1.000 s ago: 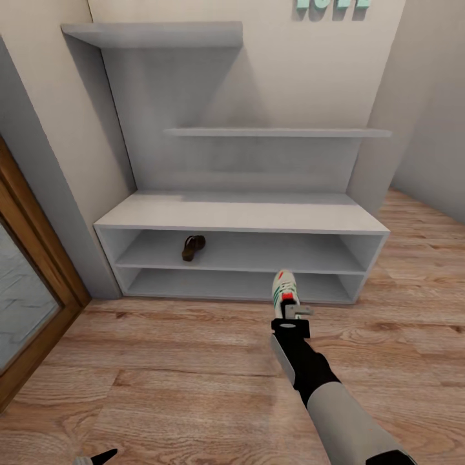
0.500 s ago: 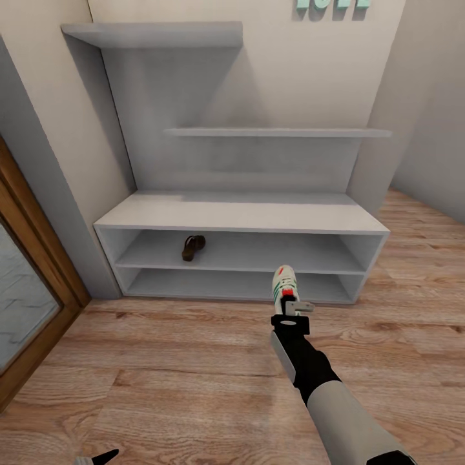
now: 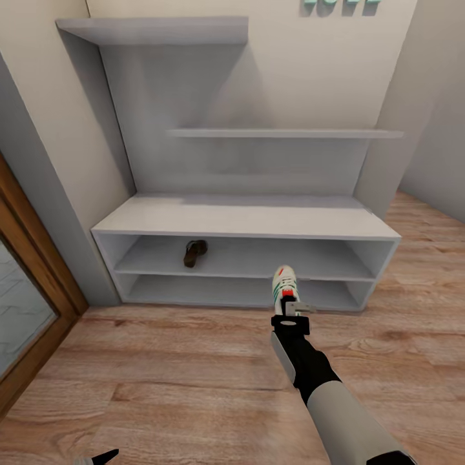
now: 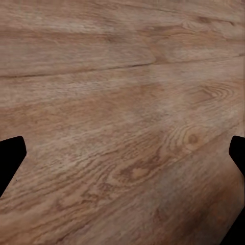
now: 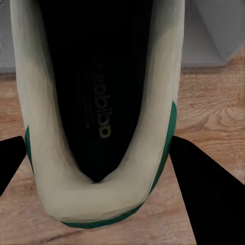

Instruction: Pick up the two gym shoes and the two sandals from the corridor floor and place them onto the hallstand (shoe rack) in the corridor, making sure they are on the rack and not on the floor. Arrange them so the two gym shoes are next to each other and the two sandals are next to each other.

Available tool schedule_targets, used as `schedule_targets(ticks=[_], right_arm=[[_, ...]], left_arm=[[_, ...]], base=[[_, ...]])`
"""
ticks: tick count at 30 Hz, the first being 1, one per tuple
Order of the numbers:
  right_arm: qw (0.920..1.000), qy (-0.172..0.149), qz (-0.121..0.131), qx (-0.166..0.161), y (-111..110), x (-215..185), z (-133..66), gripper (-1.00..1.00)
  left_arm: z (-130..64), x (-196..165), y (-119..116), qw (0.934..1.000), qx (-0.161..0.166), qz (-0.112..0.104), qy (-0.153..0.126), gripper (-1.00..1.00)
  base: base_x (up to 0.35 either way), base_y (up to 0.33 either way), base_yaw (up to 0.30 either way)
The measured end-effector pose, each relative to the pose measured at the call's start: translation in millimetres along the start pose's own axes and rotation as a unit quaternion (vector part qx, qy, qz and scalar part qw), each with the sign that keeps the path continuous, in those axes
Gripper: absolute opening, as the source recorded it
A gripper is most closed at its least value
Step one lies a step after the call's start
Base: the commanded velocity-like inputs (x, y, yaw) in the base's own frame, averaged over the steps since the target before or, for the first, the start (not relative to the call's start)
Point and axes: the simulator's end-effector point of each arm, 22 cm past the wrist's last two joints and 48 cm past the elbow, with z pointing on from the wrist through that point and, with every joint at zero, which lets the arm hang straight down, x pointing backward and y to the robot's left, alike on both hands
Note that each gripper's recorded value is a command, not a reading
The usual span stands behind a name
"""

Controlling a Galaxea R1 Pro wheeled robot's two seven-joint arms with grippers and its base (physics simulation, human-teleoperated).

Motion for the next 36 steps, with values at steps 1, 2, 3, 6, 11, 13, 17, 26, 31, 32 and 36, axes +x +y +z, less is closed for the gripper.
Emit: schedule_targets(ticks=[1,2,3,6,11,13,17,26,31,32,36], right_arm=[[1.0,0.001,0.0,0.0,0.0,0.8,0.2,-1.0],[1.0,0.001,-0.001,0.0,-0.1,1.0,0.3,-1.0],[1.0,0.001,-0.001,0.0,-0.1,1.4,0.4,-1.0],[1.0,0.003,-0.001,0.0,-0.2,2.4,0.6,-1.0],[1.0,0.004,-0.001,0.001,-0.4,3.6,0.8,-1.0],[1.0,0.004,-0.001,0.001,-0.5,3.8,0.8,-1.0],[1.0,0.004,-0.001,0.001,-0.5,4.0,0.8,-1.0],[1.0,0.004,-0.001,0.001,-0.5,4.0,0.8,-1.0],[1.0,0.004,-0.001,0.001,-0.5,3.6,0.8,-1.0],[1.0,0.004,-0.001,0.001,-0.5,3.6,0.8,-1.0],[1.0,0.004,-0.001,0.001,-0.9,3.7,1.1,-1.0]], left_arm=[[0.0,-0.1,0.0,1.0,0.0,0.0,0.0,1.0],[0.0,-0.2,-0.1,1.0,0.0,0.0,0.0,1.0],[0.0,-0.3,-0.1,1.0,0.0,0.001,0.0,1.0],[0.0,-0.5,-0.1,1.0,0.0,0.001,0.0,1.0],[0.1,-0.5,-0.2,1.0,0.001,0.001,0.0,1.0],[0.2,-0.5,-0.2,1.0,0.001,0.001,0.0,1.0],[0.2,-0.4,-0.4,1.0,0.001,0.001,0.0,1.0],[0.1,-0.4,-0.2,1.0,0.001,0.002,0.0,1.0],[0.2,-0.3,-0.3,1.0,0.001,0.001,0.0,1.0],[0.2,-0.3,-0.3,1.0,0.001,0.001,0.0,1.0],[-0.1,-0.4,0.2,1.0,0.0,0.001,0.0,1.0]], base=[[0.296,0.155,0.0],[0.297,0.157,0.0],[0.298,0.158,0.0],[0.3,0.159,0.0],[0.312,0.077,0.0],[0.329,0.02,0.0],[0.335,0.005,0.0],[0.337,0.001,0.0],[0.31,0.0,0.0],[0.186,0.0,0.0],[0.074,0.0,0.0]])
